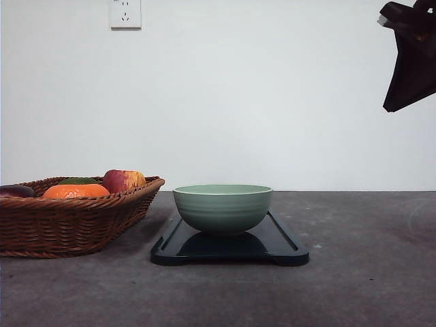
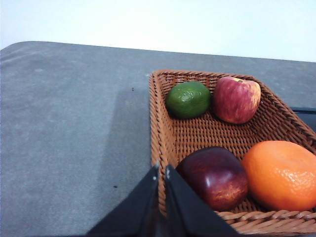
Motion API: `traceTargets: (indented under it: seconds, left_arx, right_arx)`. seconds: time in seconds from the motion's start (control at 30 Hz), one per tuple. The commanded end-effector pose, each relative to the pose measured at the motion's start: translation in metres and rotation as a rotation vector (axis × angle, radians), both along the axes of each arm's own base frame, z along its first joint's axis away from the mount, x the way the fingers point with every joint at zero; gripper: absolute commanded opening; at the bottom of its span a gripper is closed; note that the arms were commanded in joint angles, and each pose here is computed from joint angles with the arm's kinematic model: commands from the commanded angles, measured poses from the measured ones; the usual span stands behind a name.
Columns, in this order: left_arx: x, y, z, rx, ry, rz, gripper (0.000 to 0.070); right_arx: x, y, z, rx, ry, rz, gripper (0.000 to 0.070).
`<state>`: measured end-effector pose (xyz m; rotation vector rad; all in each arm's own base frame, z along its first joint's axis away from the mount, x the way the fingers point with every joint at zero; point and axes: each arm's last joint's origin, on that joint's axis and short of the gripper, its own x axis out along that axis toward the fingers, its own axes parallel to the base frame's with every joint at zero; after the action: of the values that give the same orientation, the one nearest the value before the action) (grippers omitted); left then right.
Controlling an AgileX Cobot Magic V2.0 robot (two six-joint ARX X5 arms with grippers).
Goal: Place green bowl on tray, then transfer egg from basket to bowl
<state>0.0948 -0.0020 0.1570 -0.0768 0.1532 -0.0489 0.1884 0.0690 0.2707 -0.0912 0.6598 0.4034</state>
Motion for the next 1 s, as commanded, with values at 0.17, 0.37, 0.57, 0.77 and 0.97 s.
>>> traceTargets:
  seconds: [0.17,0.37,0.57,0.77,0.97]
  left_arx:
    - [0.001,0.000,-0.007,0.002,0.024,0.000,0.0013]
    - [0.001,0.000,-0.007,0.002,0.024,0.000,0.0013]
    - [0.001,0.000,-0.007,0.002,0.024,0.000,0.0013]
    - [0.001,0.000,-0.007,0.002,0.025,0.000,0.0013]
    - [0.001,0.000,-0.007,0.002,0.025,0.000,0.0013]
  right_arx:
    - [0.002,0.002,0.001,-0.001,-0.007,0.007,0.0016]
    - [0.002,0.002,0.001,0.000,-0.007,0.007,0.0016]
    - [0.002,0.002,0.001,0.000,-0.007,0.007,0.0016]
    - [0.001,-0.001,0.003,-0.057,-0.059,0.041,0.0016]
    - [-0.010,-0.020,0.001,-0.023,-0.200,-0.031,0.0016]
